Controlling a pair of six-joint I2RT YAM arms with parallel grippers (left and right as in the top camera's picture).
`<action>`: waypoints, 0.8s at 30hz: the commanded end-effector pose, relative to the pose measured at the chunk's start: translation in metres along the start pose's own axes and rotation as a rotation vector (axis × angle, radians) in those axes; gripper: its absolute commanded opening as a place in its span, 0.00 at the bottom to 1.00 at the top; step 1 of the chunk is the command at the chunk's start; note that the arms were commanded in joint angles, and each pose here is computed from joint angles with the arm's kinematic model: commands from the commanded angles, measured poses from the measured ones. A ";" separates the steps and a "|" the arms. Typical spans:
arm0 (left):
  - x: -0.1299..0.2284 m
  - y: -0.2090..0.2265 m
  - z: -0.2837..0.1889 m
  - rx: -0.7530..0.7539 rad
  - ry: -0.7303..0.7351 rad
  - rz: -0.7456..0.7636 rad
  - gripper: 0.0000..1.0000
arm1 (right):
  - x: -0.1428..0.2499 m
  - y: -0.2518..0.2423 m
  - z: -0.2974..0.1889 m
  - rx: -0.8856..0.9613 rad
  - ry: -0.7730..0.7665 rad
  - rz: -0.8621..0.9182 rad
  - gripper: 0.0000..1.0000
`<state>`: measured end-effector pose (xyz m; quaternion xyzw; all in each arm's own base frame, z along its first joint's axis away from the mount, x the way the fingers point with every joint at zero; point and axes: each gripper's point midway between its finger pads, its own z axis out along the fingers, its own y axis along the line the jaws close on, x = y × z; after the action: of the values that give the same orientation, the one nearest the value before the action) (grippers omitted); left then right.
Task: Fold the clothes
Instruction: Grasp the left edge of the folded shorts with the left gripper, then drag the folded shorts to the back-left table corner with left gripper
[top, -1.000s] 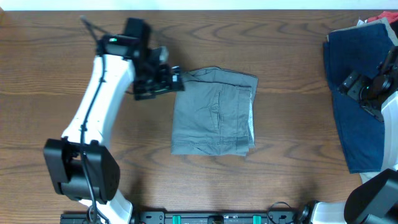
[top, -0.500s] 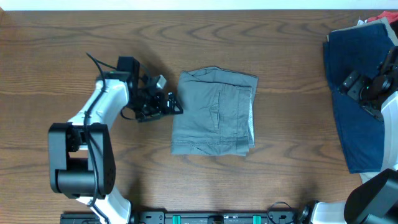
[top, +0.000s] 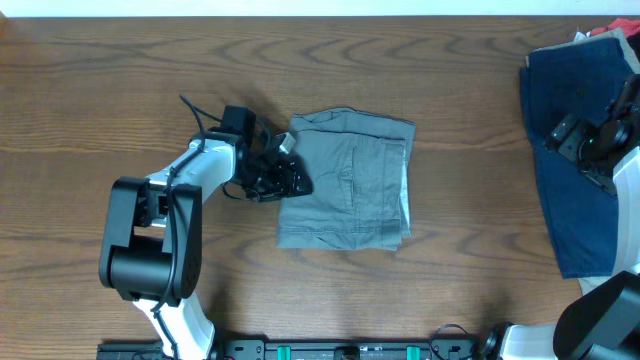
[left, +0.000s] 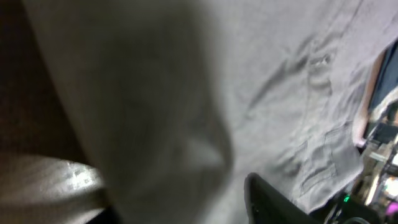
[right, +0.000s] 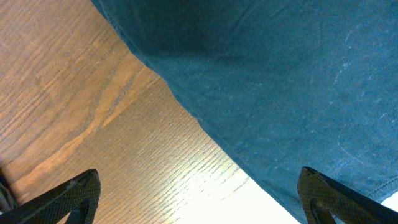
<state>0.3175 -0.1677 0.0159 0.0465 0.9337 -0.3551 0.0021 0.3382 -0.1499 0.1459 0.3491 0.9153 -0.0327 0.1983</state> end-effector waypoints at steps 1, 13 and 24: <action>-0.001 0.006 0.003 -0.014 -0.002 -0.008 0.29 | -0.005 -0.004 -0.002 0.007 -0.013 0.010 0.99; -0.025 0.093 -0.057 -0.145 -0.187 -0.328 0.06 | -0.005 -0.004 -0.002 0.007 -0.013 0.010 0.99; 0.006 0.237 -0.187 -0.090 -0.566 -0.960 0.06 | -0.005 -0.004 -0.002 0.007 -0.013 0.010 0.99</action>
<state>0.3531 0.0831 0.0044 -0.3731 0.8753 -0.2935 0.0921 0.3383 -0.1498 0.1459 0.3491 0.9153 -0.0325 0.1983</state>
